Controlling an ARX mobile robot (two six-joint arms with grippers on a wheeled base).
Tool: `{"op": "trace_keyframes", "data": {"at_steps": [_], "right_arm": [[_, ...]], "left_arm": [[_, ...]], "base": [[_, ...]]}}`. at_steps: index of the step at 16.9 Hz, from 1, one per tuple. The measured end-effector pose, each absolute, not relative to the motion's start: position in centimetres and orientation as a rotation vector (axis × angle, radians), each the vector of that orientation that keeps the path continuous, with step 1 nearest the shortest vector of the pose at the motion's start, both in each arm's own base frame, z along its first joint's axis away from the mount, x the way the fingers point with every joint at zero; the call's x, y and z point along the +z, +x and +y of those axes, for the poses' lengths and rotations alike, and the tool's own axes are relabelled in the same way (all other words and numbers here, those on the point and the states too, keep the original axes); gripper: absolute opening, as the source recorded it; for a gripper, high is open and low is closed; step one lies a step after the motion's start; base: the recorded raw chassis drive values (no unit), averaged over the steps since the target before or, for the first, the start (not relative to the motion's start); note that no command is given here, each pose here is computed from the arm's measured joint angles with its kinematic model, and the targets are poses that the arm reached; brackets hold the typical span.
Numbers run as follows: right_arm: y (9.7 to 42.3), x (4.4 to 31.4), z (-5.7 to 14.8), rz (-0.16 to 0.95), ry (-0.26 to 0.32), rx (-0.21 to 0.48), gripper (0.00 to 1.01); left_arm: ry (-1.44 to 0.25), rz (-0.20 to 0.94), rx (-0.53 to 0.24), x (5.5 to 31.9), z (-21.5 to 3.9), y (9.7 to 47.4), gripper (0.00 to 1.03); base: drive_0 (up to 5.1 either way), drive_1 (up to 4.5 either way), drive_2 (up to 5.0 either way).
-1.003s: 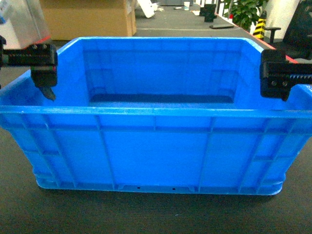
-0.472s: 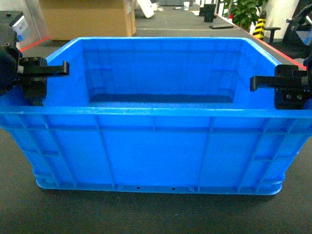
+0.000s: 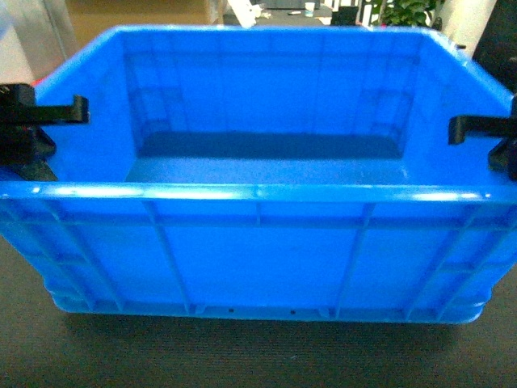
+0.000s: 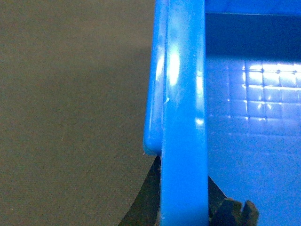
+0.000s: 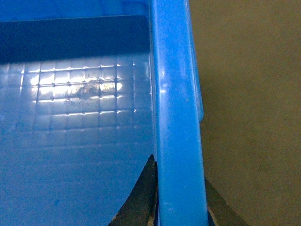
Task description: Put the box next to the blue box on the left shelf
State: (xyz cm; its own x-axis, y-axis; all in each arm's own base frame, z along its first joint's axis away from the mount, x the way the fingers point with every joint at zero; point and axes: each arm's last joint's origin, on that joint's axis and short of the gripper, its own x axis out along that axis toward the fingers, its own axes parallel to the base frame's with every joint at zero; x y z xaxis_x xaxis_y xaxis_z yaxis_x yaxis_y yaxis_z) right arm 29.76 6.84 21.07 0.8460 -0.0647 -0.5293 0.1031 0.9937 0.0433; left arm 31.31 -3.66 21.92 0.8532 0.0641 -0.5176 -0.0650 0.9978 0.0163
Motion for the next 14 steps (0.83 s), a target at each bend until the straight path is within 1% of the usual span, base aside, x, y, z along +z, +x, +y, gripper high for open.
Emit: {"op": "trace_keyframes", "data": {"at_steps": [2, 3, 4, 6, 7, 8, 9, 10, 11, 14], "right_arm": [[27.8, 22.9, 6.7, 0.442, 0.069, -0.094, 0.1], [26.4, 24.0, 6.6, 0.38, 0.07, -0.094, 0.1], [20.5, 24.0, 6.4, 0.293, 0.05, -0.092, 0.1], [17.1, 22.3, 6.3, 0.295, 0.02, -0.103, 0.1], [15.8, 21.9, 6.3, 0.274, 0.016, -0.105, 0.1], [14.8, 21.7, 6.1, 0.23, 0.02, -0.112, 0.1], [14.4, 22.3, 6.1, 0.182, 0.034, -0.121, 0.1], [14.4, 22.9, 6.0, 0.155, 0.034, -0.124, 0.1], [14.4, 23.2, 6.0, 0.147, 0.032, -0.127, 0.1], [14.5, 22.9, 6.1, 0.171, 0.021, -0.126, 0.1]], "left_arm": [[-0.019, 0.415, 0.058, 23.4, -3.8, 29.2, 0.09], [-0.026, 0.345, 0.057, 24.5, -4.0, 27.5, 0.09], [-0.013, 0.262, 0.079, 24.5, -4.5, 20.9, 0.09], [0.018, 0.274, 0.087, 23.1, -4.9, 17.7, 0.09], [0.034, 0.265, 0.093, 22.8, -5.0, 16.4, 0.09], [0.032, 0.228, 0.099, 23.0, -5.0, 15.4, 0.1], [0.023, 0.186, 0.095, 23.6, -5.0, 15.3, 0.1], [0.011, 0.155, 0.094, 24.1, -5.0, 15.3, 0.1], [0.013, 0.141, 0.093, 24.6, -5.0, 15.3, 0.1], [0.03, 0.174, 0.094, 24.2, -5.0, 15.4, 0.1]], "base": [[0.0, 0.0, 0.0], [0.0, 0.0, 0.0], [0.0, 0.0, 0.0], [0.0, 0.0, 0.0], [0.0, 0.0, 0.0], [0.0, 0.0, 0.0], [0.0, 0.0, 0.0], [0.0, 0.0, 0.0], [0.0, 0.0, 0.0], [0.0, 0.0, 0.0]]}}
